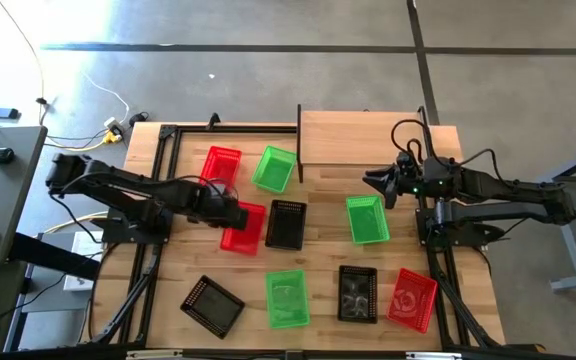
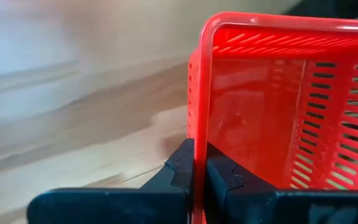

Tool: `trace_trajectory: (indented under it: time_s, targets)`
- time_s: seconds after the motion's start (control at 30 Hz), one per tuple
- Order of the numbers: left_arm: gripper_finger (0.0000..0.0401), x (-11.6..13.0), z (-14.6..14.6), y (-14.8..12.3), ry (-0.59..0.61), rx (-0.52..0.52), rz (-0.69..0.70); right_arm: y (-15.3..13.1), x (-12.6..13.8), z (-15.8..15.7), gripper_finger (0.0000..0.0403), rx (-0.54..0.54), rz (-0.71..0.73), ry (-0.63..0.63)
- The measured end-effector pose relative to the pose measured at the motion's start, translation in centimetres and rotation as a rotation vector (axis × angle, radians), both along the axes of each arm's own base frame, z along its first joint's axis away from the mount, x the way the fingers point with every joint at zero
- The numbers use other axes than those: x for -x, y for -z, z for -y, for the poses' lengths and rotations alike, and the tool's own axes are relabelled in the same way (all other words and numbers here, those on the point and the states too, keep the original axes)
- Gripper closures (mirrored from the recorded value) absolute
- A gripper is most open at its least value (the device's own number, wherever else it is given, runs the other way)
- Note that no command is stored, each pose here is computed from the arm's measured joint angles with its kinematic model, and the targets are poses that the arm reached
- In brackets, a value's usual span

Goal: Stack baskets on shelf by color
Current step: Put the bottom left red basket on the shelf

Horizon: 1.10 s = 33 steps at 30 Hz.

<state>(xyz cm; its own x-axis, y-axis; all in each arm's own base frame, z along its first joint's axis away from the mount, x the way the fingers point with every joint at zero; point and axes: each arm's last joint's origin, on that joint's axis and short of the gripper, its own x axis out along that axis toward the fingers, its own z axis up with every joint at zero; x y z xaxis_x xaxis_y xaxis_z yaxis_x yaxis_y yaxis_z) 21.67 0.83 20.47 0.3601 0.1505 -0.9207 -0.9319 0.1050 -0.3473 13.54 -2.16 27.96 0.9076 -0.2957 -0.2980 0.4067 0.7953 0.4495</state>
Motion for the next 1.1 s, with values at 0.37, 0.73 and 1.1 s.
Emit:
trace_trajectory:
  time_s: [0.37,0.73,1.1]
  targets:
    - [0.0400,-1.5,-1.8,-4.5,-0.017,-0.239,0.454,0.6,-0.7,0.1,0.0293,-0.005,-0.049,0.002]
    - [0.0401,-2.0,-4.8,-6.8,-0.009,-0.319,0.615,0.8,-1.0,0.1,0.0293,-0.008,-0.070,0.001]
    - [0.0401,-1.8,-8.0,-11.9,-0.012,-0.465,0.545,0.8,-1.0,0.1,0.0293,-0.008,-0.068,0.001]
